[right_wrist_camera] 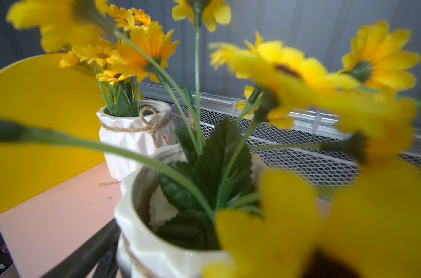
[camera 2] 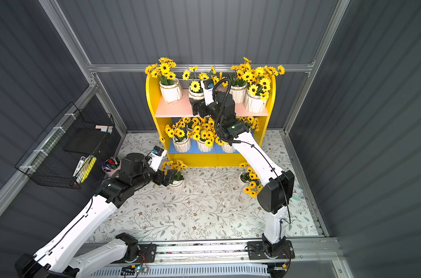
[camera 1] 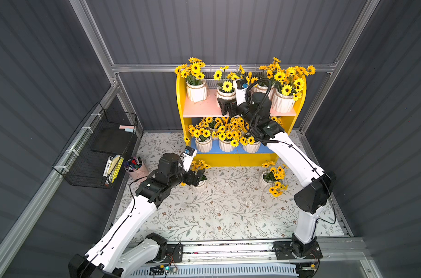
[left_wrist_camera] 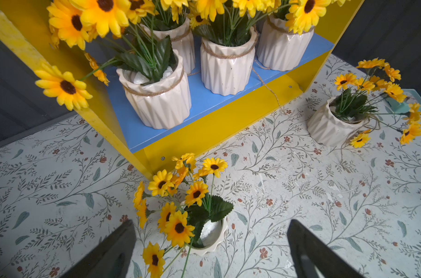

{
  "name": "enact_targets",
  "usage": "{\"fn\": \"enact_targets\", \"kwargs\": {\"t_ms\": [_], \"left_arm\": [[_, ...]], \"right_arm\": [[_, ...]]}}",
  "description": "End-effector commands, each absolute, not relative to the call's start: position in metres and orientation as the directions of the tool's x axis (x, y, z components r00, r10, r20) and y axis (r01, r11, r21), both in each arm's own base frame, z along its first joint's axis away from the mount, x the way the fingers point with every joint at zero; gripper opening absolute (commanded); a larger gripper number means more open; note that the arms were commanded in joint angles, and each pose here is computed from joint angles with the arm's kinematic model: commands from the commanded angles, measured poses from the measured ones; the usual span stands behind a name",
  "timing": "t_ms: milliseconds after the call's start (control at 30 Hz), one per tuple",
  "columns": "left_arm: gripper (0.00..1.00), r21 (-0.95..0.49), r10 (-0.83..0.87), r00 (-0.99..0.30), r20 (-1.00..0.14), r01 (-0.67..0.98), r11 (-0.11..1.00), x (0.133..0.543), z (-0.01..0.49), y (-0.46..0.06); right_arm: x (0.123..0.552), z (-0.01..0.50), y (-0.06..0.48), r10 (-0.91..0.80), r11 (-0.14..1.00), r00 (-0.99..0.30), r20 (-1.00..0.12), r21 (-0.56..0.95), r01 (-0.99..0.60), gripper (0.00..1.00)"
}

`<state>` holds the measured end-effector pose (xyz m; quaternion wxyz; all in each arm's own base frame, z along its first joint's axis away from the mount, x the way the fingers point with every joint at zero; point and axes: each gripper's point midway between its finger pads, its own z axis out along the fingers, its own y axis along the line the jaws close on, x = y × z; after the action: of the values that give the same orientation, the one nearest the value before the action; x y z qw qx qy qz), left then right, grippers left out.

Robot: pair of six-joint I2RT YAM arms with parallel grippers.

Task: Take the sunflower pots off the shelves
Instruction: Pick up the sunflower pot from the shelf.

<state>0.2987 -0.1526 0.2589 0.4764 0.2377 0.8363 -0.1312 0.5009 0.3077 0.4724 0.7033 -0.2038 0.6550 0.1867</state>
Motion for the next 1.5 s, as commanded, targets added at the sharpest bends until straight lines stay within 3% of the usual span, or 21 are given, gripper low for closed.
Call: {"fn": "enact_targets", "kwargs": {"t_ms": [0, 500, 567, 700, 867, 900, 1467], "left_arm": [[0.99, -0.008, 0.254, -0.430, -0.866, 0.520, 0.854, 0.298, 0.261, -0.152], [0.99, 0.006, 0.260, -0.413, -0.873, 0.523, 0.852, 0.295, 0.265, -0.150], [0.99, 0.007, 0.262, -0.414, -0.872, 0.524, 0.852, 0.295, 0.265, -0.150], [0.99, 0.013, 0.266, -0.411, -0.872, 0.524, 0.852, 0.295, 0.264, -0.149], [0.99, 0.010, 0.265, -0.411, -0.872, 0.527, 0.850, 0.294, 0.264, -0.150], [1.00, 0.003, 0.260, -0.409, -0.875, 0.532, 0.847, 0.294, 0.265, -0.151], [0.99, -0.051, 0.236, -0.400, -0.886, 0.590, 0.806, 0.291, 0.264, -0.167]], "right_arm": [[0.507, 0.489, 0.308, 0.022, 0.851, 0.100, -0.995, -0.034, -0.524, 0.99], [0.526, 0.471, 0.323, 0.017, 0.834, 0.030, -0.999, -0.003, -0.552, 0.99], [0.524, 0.472, 0.324, 0.013, 0.828, 0.036, -0.999, -0.009, -0.561, 0.93], [0.518, 0.478, 0.324, 0.020, 0.816, 0.052, -0.998, -0.014, -0.578, 0.72], [0.500, 0.499, 0.317, 0.054, 0.811, 0.103, -0.993, -0.016, -0.585, 0.07], [0.496, 0.504, 0.316, 0.063, 0.808, 0.117, -0.991, -0.018, -0.589, 0.00], [0.417, 0.552, 0.306, 0.088, 0.771, 0.263, -0.961, -0.101, -0.629, 0.00]]}}
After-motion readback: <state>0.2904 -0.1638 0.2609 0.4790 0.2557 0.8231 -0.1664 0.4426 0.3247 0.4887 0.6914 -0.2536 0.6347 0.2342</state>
